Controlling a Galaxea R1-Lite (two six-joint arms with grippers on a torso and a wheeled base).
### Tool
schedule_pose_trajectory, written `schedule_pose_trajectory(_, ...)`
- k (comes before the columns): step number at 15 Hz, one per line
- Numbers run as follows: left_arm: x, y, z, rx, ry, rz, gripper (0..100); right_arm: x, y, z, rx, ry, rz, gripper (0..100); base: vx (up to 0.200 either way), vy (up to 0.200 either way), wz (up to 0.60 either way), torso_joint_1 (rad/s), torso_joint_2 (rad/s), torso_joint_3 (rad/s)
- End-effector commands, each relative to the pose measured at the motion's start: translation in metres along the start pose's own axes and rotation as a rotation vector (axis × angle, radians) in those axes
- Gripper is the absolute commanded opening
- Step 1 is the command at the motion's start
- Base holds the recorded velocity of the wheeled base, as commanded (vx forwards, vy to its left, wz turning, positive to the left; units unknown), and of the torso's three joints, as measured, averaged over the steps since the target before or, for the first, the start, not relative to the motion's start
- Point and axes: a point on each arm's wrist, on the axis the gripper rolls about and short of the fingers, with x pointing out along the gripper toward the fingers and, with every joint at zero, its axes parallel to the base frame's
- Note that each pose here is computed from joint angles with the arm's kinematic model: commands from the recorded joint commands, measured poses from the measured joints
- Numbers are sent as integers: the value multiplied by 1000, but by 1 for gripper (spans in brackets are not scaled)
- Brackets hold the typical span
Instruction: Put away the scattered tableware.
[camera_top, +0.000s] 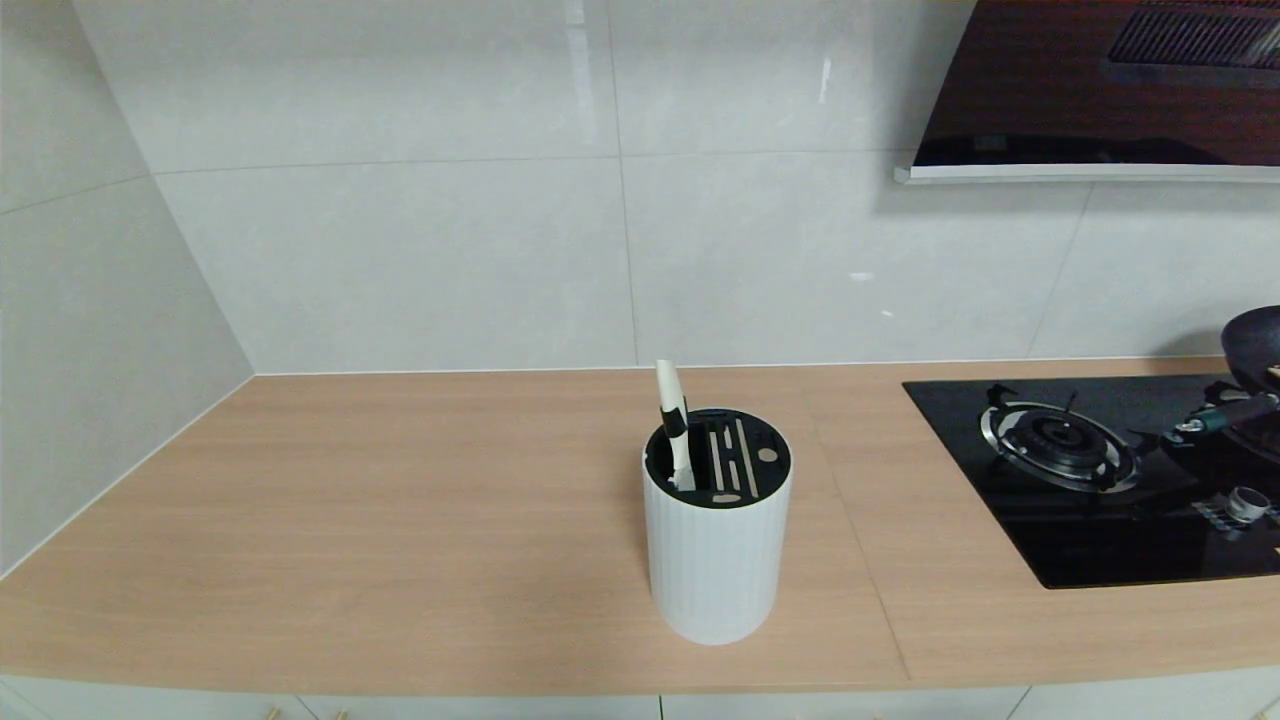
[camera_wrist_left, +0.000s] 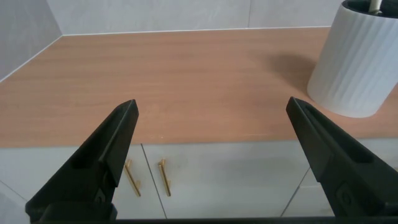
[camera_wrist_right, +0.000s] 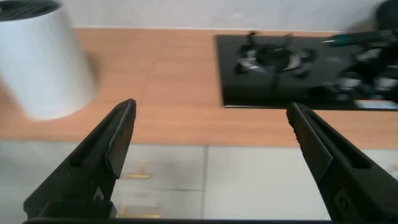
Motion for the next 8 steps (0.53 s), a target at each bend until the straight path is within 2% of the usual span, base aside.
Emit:
schedule_pose_trajectory(1, 0, 0, 0, 0, 2, 0, 100, -3, 0, -1, 1, -31, -28, 100, 0, 0, 0, 0, 0, 0)
schedule_pose_trajectory(2, 0, 0, 0, 0, 2, 0, 100, -3, -1, -1, 13, -29, -85, 100, 0, 0, 0, 0, 0, 0)
schedule_pose_trajectory(8, 0, 0, 0, 0, 2, 0, 100, -3, -1, -1, 27, -28, -85, 100, 0, 0, 0, 0, 0, 0)
